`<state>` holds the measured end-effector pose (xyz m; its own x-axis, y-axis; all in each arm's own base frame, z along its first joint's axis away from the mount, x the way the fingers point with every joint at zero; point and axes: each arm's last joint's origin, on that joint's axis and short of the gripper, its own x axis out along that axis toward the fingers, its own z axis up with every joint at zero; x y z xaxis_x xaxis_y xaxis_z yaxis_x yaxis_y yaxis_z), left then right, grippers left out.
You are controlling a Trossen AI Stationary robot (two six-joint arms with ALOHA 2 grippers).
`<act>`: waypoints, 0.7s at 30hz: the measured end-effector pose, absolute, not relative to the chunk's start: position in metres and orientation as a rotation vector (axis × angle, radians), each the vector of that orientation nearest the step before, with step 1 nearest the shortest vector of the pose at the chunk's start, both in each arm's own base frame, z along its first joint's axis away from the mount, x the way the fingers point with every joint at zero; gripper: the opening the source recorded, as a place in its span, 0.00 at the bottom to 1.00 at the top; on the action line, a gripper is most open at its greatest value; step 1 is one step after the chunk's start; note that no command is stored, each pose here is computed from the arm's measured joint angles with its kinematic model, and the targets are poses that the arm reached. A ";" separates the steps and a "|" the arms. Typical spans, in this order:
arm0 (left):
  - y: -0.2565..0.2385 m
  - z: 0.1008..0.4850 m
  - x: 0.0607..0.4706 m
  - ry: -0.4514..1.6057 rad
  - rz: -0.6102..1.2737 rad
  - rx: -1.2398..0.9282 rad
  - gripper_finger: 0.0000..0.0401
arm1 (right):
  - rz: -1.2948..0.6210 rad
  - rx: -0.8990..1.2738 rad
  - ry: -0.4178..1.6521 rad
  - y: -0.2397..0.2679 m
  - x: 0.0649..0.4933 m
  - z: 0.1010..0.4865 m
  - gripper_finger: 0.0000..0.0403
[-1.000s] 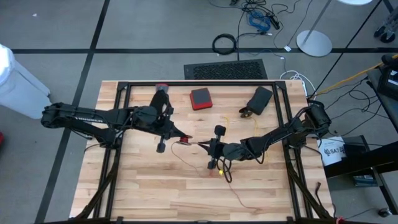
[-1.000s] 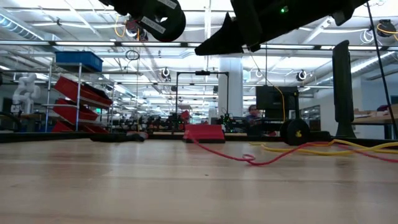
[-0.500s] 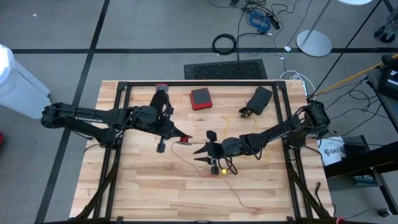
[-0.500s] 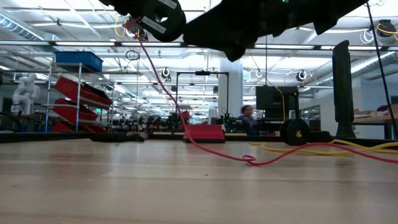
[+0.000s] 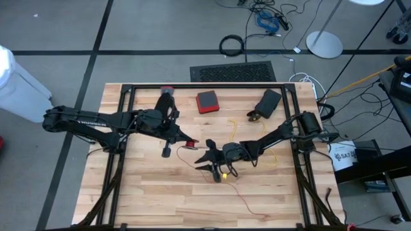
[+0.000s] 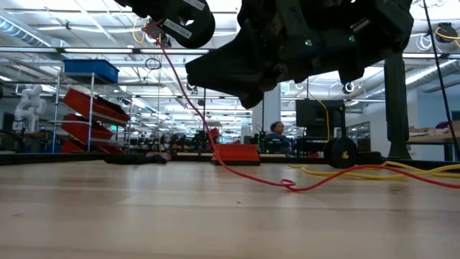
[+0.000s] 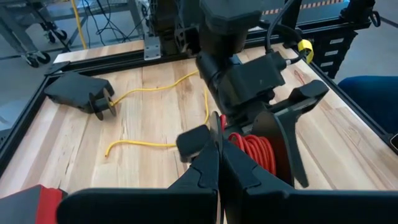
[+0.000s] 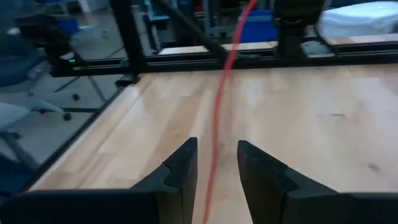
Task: Coil cords
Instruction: Coil the red wire onto the spool
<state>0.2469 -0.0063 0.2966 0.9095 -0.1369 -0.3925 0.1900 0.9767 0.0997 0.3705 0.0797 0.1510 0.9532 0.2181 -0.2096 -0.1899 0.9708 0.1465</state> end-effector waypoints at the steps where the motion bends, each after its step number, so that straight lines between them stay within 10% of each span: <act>1: -0.006 0.297 0.247 0.395 -0.169 0.137 0.00 | 0.219 0.131 0.221 0.079 0.371 0.150 0.25; 21: -0.006 0.297 0.247 0.393 -0.169 0.136 0.00 | 0.206 0.133 0.198 0.077 0.388 0.140 0.25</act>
